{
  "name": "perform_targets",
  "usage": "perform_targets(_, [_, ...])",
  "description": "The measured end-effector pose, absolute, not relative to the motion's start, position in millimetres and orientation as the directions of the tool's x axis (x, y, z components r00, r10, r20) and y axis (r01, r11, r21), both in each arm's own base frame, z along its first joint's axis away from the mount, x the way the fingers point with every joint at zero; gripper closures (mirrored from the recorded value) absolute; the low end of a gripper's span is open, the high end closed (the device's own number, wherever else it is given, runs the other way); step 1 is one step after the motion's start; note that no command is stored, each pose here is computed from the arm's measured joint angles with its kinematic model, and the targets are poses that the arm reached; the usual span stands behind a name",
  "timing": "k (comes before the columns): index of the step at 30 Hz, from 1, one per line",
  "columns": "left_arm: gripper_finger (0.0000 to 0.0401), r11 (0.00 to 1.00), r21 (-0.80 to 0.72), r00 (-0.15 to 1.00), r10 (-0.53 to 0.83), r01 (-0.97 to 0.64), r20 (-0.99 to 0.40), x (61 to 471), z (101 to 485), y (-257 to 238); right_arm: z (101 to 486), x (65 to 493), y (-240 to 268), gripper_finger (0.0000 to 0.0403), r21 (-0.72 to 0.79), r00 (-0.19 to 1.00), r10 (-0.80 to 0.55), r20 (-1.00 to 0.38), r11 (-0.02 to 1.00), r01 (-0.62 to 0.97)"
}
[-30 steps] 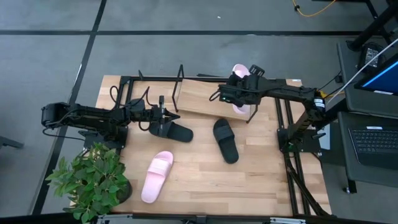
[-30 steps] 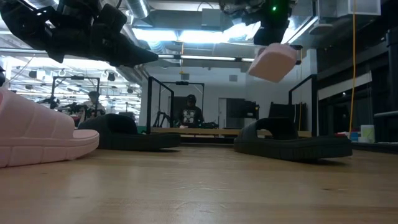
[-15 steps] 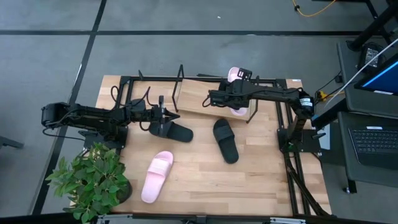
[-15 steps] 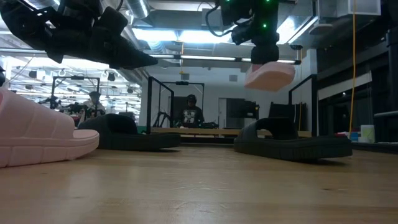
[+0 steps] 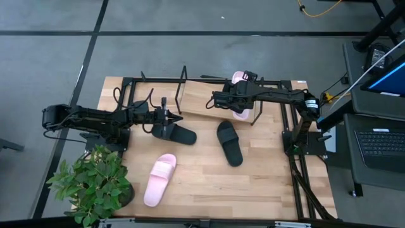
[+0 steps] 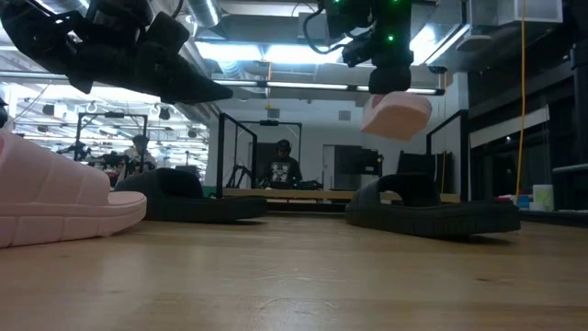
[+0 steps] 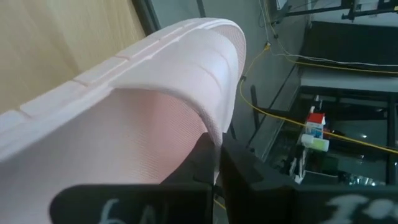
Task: Pick and place slides into the shelf
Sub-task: Put the right pink slide on the shelf
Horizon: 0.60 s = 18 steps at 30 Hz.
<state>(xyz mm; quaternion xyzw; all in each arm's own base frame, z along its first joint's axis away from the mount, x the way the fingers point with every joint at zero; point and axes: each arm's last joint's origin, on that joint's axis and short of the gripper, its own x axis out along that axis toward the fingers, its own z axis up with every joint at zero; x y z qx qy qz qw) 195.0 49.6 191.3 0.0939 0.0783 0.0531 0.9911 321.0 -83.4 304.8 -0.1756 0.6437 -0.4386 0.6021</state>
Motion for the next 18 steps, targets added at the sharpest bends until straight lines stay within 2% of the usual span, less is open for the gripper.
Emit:
perform_targets(8, [0.0401,0.978,0.188,0.981,0.12,-0.091,-0.15,195,191,50,303,320,-83,0.0392,-0.777,-0.217,-0.754,-0.62,0.552,0.303])
perform_targets(14, [0.0401,0.978,0.187,0.981,0.12,-0.091,-0.15,195,191,50,280,304,-86,0.0392,-0.792,-0.296,-0.735,-0.61,0.565,0.231])
perform_targets(18, [0.0401,0.978,0.187,0.981,0.121,-0.092,-0.15,195,191,50,271,291,-88,0.0392,-0.797,-0.335,-0.724,-0.603,0.551,0.246])
